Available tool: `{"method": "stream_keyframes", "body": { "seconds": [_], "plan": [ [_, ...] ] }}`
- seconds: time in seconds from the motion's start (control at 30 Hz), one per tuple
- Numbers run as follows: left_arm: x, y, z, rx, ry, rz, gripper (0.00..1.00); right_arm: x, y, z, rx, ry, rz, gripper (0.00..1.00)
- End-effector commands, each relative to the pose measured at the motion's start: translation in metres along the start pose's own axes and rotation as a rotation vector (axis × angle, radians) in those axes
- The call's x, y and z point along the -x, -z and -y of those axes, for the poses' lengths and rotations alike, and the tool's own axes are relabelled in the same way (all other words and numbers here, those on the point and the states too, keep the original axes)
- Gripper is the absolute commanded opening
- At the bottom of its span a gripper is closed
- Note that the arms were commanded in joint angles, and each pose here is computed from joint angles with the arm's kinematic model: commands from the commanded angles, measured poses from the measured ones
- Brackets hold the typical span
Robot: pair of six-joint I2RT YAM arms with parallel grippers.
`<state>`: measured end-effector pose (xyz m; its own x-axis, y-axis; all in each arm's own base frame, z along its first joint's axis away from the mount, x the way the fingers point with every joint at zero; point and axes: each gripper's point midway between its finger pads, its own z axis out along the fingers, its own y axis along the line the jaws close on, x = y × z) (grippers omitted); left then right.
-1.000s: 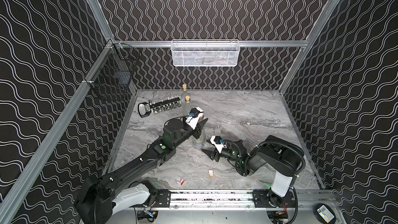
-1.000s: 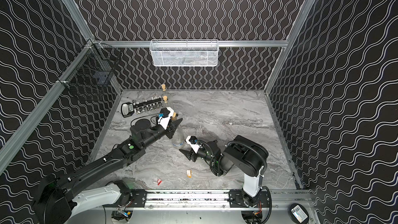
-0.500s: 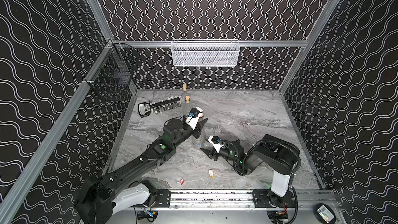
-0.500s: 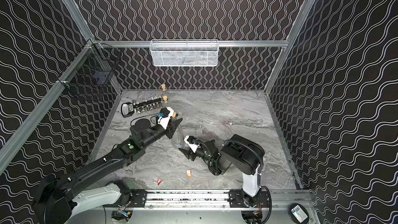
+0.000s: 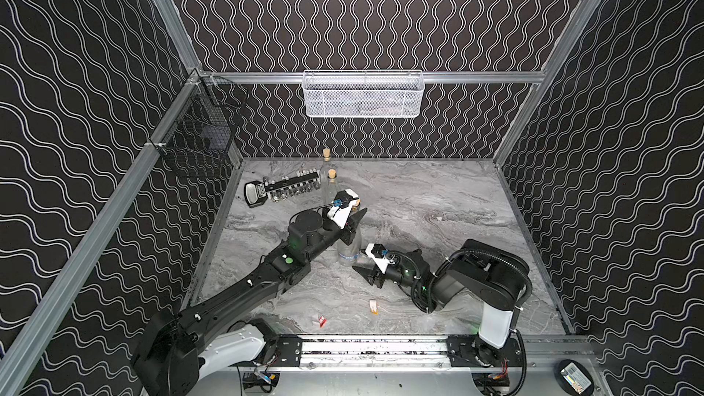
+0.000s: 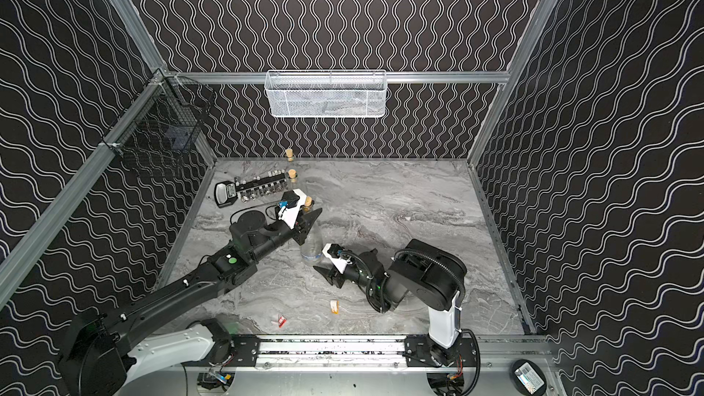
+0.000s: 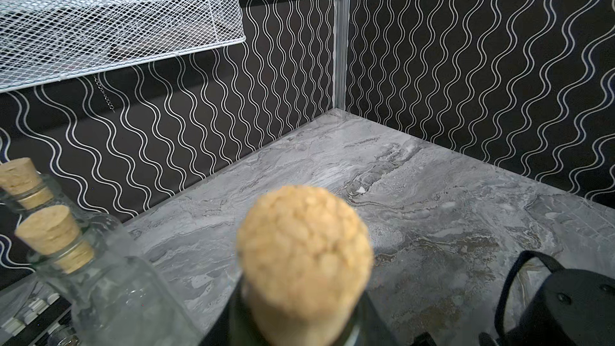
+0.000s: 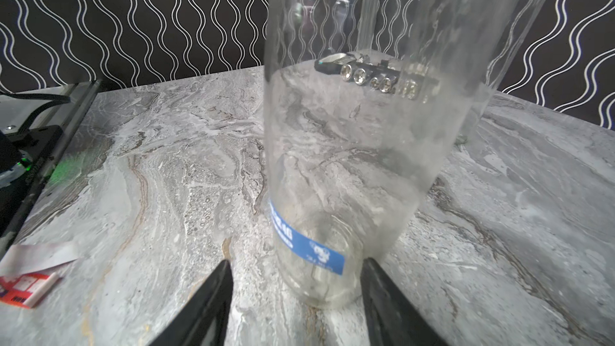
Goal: Remove the label from the bottle
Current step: Hold the bottle at the center of the board.
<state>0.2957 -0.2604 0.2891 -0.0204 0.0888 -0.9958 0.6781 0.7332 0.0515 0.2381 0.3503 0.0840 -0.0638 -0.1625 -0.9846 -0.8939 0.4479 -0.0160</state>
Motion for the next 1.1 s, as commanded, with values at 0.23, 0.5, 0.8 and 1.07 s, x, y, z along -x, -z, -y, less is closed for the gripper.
{"method": "stream_keyframes", "body": {
  "seconds": [0.23,0.5,0.8,1.07],
  "plan": [
    [0.012,0.006,0.005,0.011,0.028,0.119,0.0,0.012,0.007,0.008,-0.055,0.022,0.03,0.62],
    [-0.004,-0.001,0.025,-0.018,-0.027,0.057,0.0,0.008,0.013,0.012,-0.086,0.028,0.019,0.63],
    [-0.016,-0.003,0.017,0.037,0.013,0.018,0.0,0.008,0.013,0.011,-0.08,0.012,0.03,0.62],
    [-0.022,-0.003,0.02,0.038,0.065,-0.005,0.0,0.011,0.015,0.011,-0.084,0.007,0.042,0.62]
  ]
}}
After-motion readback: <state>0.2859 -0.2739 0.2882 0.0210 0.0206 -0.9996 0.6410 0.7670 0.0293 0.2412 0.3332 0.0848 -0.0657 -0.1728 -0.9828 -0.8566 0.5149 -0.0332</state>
